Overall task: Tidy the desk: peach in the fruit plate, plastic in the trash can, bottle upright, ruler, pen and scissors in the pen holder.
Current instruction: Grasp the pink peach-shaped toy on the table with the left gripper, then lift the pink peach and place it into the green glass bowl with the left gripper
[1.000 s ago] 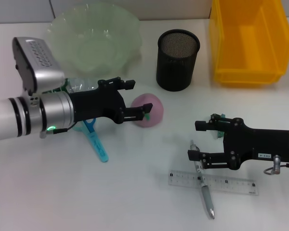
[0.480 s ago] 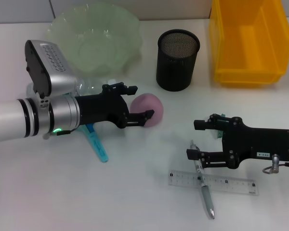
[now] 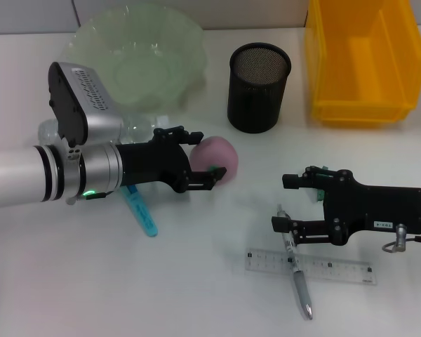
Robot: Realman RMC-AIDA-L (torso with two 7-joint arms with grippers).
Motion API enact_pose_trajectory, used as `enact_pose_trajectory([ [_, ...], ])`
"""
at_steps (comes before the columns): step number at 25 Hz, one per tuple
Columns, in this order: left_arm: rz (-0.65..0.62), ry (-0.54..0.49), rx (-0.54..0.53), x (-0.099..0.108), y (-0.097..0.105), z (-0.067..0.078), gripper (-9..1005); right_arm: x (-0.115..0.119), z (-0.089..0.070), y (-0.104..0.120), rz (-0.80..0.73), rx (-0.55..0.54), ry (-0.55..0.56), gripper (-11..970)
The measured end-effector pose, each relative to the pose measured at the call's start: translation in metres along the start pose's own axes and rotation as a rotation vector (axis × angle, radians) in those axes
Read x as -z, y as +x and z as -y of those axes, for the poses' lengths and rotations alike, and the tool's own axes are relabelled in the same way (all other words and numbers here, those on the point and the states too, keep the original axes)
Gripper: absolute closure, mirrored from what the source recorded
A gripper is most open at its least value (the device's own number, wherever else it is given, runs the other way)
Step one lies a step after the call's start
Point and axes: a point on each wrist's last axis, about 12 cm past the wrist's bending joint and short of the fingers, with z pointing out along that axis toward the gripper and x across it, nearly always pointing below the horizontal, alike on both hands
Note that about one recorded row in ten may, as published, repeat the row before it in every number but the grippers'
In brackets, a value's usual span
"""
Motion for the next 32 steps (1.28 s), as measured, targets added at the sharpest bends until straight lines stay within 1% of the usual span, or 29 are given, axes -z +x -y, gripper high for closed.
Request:
enact_pose_trajectory([
  [7,-0.009,0.007,-0.004,-0.0024,-0.0019,-0.0001,177,-0.0002,-0.0002,0.0001,0.000,0.000,0.000,141],
  [12,-0.013,0.005,0.005,-0.0031,-0.0027,-0.0010,341,-0.0003,-0.0005,0.0004,0.001,-0.002,0.000,141],
  [15,-0.015,0.004,0.004,-0.0033,-0.0028,-0.0013,413,-0.0002,-0.0006,0.0006,0.001,-0.002,0.000,141],
  [21,-0.013,0.003,0.005,-0.0035,-0.0035,-0.0015,607,0.0002,-0.0009,0.0012,0.000,-0.004,0.001,141],
  [32,-0.011,0.005,0.019,-0.0027,-0.0054,-0.0030,744,-0.0002,-0.0016,0.0016,0.001,-0.006,0.001,141],
])
